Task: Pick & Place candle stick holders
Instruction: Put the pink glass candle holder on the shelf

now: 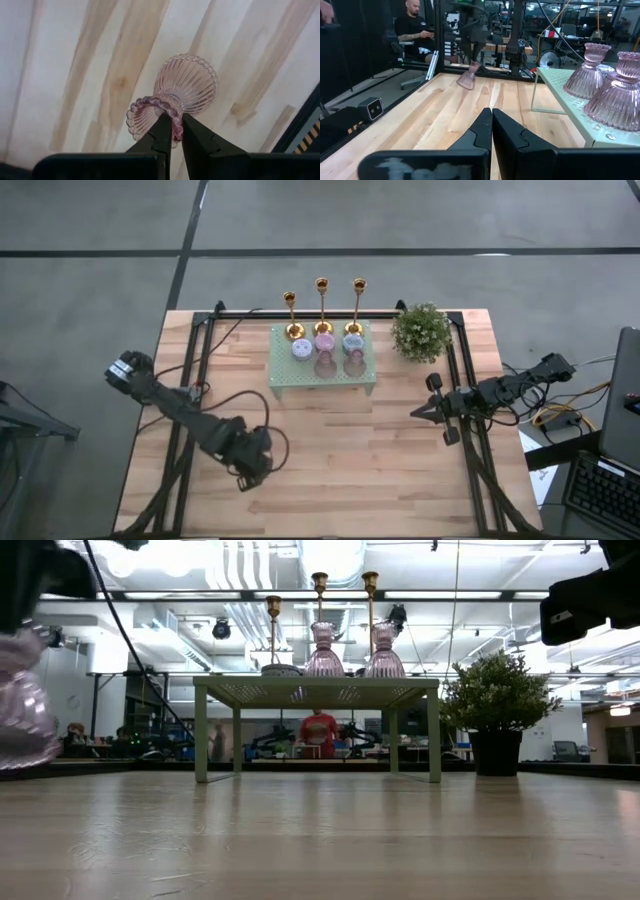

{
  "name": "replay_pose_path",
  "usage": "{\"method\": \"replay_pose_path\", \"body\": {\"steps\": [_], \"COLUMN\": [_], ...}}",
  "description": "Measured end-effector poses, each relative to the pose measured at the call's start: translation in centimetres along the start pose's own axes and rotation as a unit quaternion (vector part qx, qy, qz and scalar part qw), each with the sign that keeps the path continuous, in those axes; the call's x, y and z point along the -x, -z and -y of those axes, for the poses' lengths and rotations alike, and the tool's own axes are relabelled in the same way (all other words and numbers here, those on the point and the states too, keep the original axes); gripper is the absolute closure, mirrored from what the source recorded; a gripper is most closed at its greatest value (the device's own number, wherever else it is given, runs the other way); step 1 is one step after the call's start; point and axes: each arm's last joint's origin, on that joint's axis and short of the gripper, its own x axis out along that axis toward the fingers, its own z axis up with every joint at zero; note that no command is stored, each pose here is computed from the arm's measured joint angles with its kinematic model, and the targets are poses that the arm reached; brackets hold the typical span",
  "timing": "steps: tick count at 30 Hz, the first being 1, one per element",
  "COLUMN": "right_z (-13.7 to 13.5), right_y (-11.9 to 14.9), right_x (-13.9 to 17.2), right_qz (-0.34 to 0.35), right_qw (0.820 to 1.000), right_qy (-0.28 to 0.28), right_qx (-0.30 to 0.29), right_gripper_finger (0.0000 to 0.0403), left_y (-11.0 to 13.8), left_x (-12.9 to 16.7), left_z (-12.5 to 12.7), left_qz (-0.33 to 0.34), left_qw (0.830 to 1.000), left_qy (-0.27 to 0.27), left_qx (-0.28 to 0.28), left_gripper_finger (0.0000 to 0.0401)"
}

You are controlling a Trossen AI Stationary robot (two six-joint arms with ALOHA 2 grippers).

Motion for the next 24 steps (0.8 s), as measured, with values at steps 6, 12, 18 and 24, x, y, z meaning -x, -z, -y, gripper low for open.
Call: {"method": "replay_pose_path", "body": {"steps": [6, 12, 18, 24], "right_z": [0.0, 0.0, 0.0, 0.0], "right_y": [0.0, 0.0, 0.0, 0.0], "right_x": [0.0, 0.0, 0.0, 0.0], "right_qz": [0.0, 0.0, 0.0, 0.0], "right_qw": [1.0, 1.0, 1.0, 1.0], "right_qy": [0.0, 0.0, 0.0, 0.0], "right_qx": [0.0, 0.0, 0.0, 0.0], "right_gripper_finger": [0.0394, 0.0394, 0.0394, 0.0394], "left_y": [-1.9, -3.7, -5.2, -6.0], "left_x": [1.8, 3.9, 6.3, 8.8], "left_z": [-0.5, -1.0, -1.4, -1.4], "left_qz": [0.019, 0.055, 0.091, 0.135], "left_qw": [0.999, 0.996, 0.99, 0.98], "left_qy": [0.015, 0.019, 0.036, 0.044], "left_qx": [-0.036, -0.072, -0.1, -0.138], "left_gripper_finger": [0.0369, 0.0369, 0.0369, 0.0369]}}
